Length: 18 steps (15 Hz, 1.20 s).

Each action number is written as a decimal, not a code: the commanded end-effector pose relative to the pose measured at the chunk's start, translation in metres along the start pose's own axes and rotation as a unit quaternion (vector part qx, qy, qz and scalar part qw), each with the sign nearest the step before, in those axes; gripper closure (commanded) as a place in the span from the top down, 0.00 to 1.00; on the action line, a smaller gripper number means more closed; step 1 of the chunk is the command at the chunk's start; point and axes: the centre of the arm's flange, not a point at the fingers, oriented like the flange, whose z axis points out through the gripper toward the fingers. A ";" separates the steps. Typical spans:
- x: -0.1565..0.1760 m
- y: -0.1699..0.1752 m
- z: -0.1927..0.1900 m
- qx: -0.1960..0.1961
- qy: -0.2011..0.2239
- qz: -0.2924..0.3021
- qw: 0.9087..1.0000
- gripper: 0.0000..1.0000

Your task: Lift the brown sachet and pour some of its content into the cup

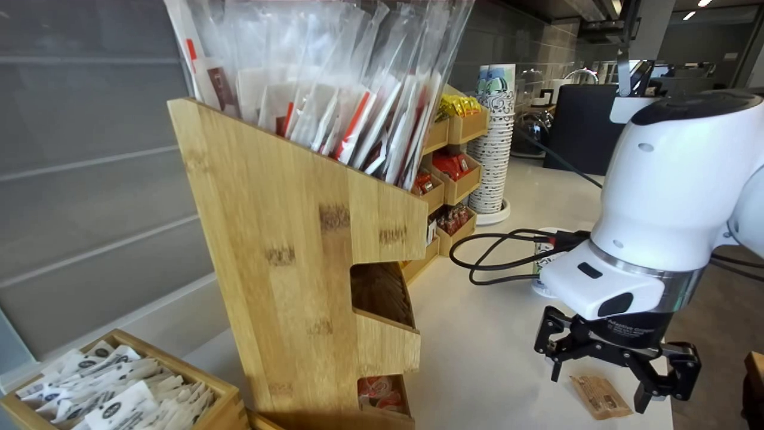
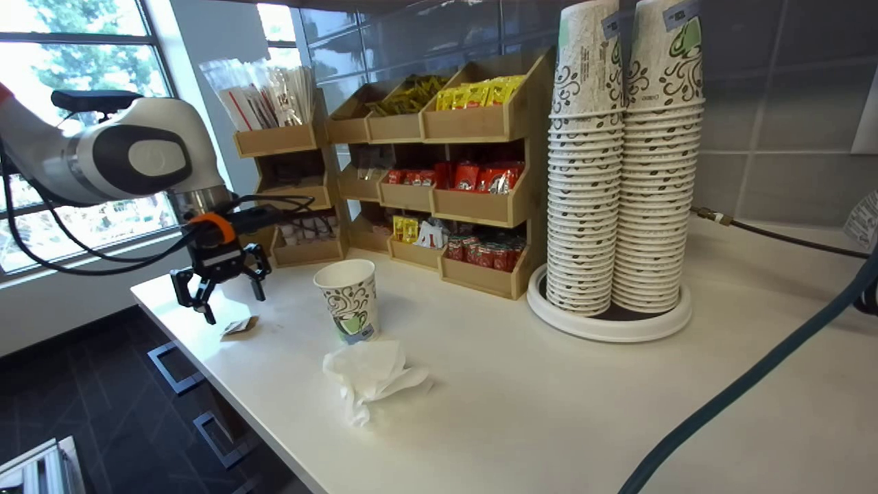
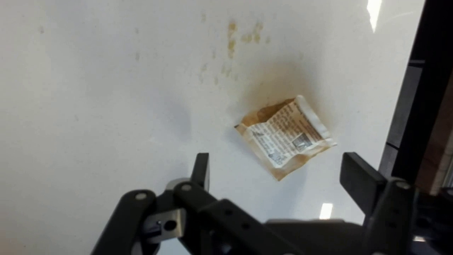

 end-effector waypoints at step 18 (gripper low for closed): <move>-0.011 -0.003 0.014 -0.003 0.008 -0.077 0.997 0.04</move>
